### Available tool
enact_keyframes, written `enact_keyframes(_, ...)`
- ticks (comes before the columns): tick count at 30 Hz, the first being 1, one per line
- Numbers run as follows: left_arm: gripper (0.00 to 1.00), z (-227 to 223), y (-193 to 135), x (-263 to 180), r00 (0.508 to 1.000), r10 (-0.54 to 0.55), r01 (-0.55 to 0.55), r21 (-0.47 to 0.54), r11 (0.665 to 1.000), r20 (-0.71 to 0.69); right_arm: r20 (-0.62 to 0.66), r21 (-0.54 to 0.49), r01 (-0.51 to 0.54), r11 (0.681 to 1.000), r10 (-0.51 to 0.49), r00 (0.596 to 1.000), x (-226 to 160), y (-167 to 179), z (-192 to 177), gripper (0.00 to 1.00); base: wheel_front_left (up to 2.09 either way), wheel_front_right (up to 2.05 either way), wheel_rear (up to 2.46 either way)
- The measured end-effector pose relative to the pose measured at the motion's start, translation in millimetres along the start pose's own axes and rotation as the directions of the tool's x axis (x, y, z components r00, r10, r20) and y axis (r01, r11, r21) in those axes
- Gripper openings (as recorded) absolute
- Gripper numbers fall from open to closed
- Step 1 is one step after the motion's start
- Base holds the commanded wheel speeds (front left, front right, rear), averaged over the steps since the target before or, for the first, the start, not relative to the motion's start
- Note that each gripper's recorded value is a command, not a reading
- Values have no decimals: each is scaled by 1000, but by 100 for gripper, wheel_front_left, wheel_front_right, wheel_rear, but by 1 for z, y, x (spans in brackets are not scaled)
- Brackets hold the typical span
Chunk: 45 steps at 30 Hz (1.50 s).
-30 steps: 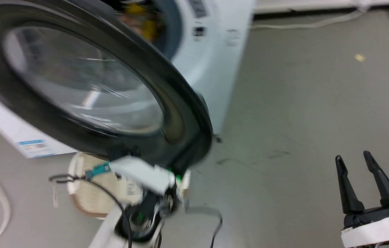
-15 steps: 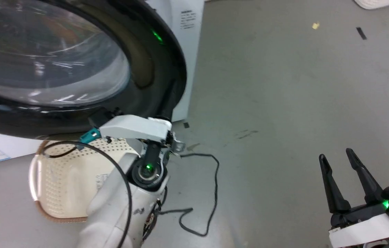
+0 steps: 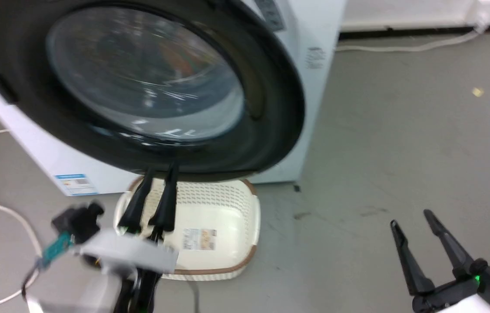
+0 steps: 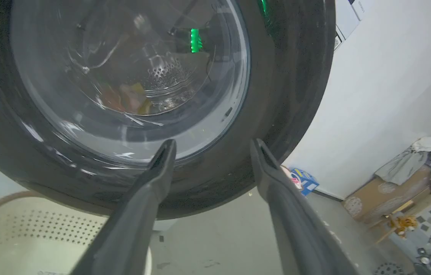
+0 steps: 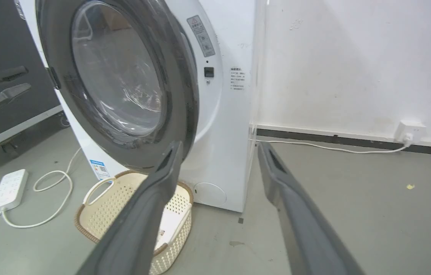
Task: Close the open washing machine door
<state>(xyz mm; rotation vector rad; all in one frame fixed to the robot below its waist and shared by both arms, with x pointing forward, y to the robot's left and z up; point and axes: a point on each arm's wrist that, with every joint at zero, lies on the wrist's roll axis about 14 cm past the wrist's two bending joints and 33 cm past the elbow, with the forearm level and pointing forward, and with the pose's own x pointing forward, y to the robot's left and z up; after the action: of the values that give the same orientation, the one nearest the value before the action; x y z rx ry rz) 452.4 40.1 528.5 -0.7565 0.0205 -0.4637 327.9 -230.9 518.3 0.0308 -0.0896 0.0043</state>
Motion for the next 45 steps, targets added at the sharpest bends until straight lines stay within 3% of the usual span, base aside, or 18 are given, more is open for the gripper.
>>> enact_keyframes(1, 100, 18, 11, -22, 998, 42, -50, 147, 988, 51, 11, 3, -42, 999, 41, 999, 4, 11, 2, 100, 0, 0, 0)
enact_keyframes(2, 100, 18, 11, -22, 998, 42, -50, 147, 988, 51, 11, 3, -42, 999, 41, 999, 4, 11, 2, 100, 0, 0, 0)
enact_keyframes(3, 100, 33, 18, -43, 993, 80, -105, 318, 942, 91, 18, 5, -81, 997, 80, 997, 6, 21, 4, 100, 0, 0, 0)
enact_keyframes(4, 100, 33, 18, -43, 993, 80, -105, 318, 942, 91, 18, 5, -81, 997, 80, 997, 6, 21, 4, 100, 0, 0, 0)
enact_keyframes(5, 100, 51, 28, -64, 978, 136, -192, 427, 884, 157, 24, 7, -117, 993, 116, 993, 8, 31, 5, 100, 0, 0, 0)
enact_keyframes(6, 100, 51, 28, -64, 978, 136, -192, 427, 884, 157, 24, 7, -117, 993, 116, 993, 8, 31, 5, 100, 0, 0, 0)
enact_keyframes(8, 100, 71, 33, -93, 951, 191, -291, 498, 817, 244, 36, 9, -165, 986, 165, 986, 12, 45, 8, 100, 0, 0, 0)
enact_keyframes(9, 100, 71, 33, -93, 951, 191, -291, 498, 817, 244, 36, 9, -165, 986, 165, 986, 12, 45, 8, 100, 0, 0, 0)
enact_keyframes(10, 100, 74, 33, -108, 940, 210, -326, 526, 786, 268, 41, 8, -185, 983, 185, 982, 14, 51, 9, 100, 0, 0, 0)
enact_keyframes(11, 100, 74, 33, -108, 940, 210, -326, 526, 786, 268, 41, 8, -185, 983, 185, 982, 14, 51, 9, 100, 0, 0, 0)
enact_keyframes(12, 100, 75, 31, -119, 939, 210, -334, 582, 741, 272, 42, 6, -209, 978, 209, 977, 17, 58, 9, 100, 0, 0, 0)
enact_keyframes(17, 100, 78, 37, -142, 910, 270, -410, 596, 690, 313, 19, 4, -302, 953, 302, 953, 22, 84, 1, 100, 0, 0, 0)
enact_keyframes(18, 100, 77, 38, -144, 910, 276, -412, 607, 679, 309, 7, 3, -324, 946, 324, 946, 23, 89, -3, 92, 0, 0, 0)
enact_keyframes(19, 100, 74, 40, -144, 912, 280, -410, 621, 668, 301, -4, -3, -349, 937, 349, 937, 24, 94, -6, 11, 0, 0, 0)
enact_keyframes(20, 100, 74, 40, -144, 912, 280, -410, 621, 668, 301, -4, -3, -349, 937, 349, 937, 24, 94, -6, 0, 0, 0, 0)
enact_keyframes(25, 100, 62, 50, -136, 916, 304, -400, 648, 649, 262, -23, -24, -454, 891, 453, 891, 48, 109, -11, 0, 0, 0, 0)
enact_keyframes(35, 100, 34, 83, -119, 888, 411, -440, 647, 623, 208, -69, -97, -595, 798, 591, 804, 151, 110, -12, 0, 0, 0, 0)
enact_keyframes(45, 100, 27, 92, -109, 874, 440, -463, 629, 625, 205, -83, -47, -583, 811, 578, 812, 218, 109, -22, 0, 0, 0, 0)
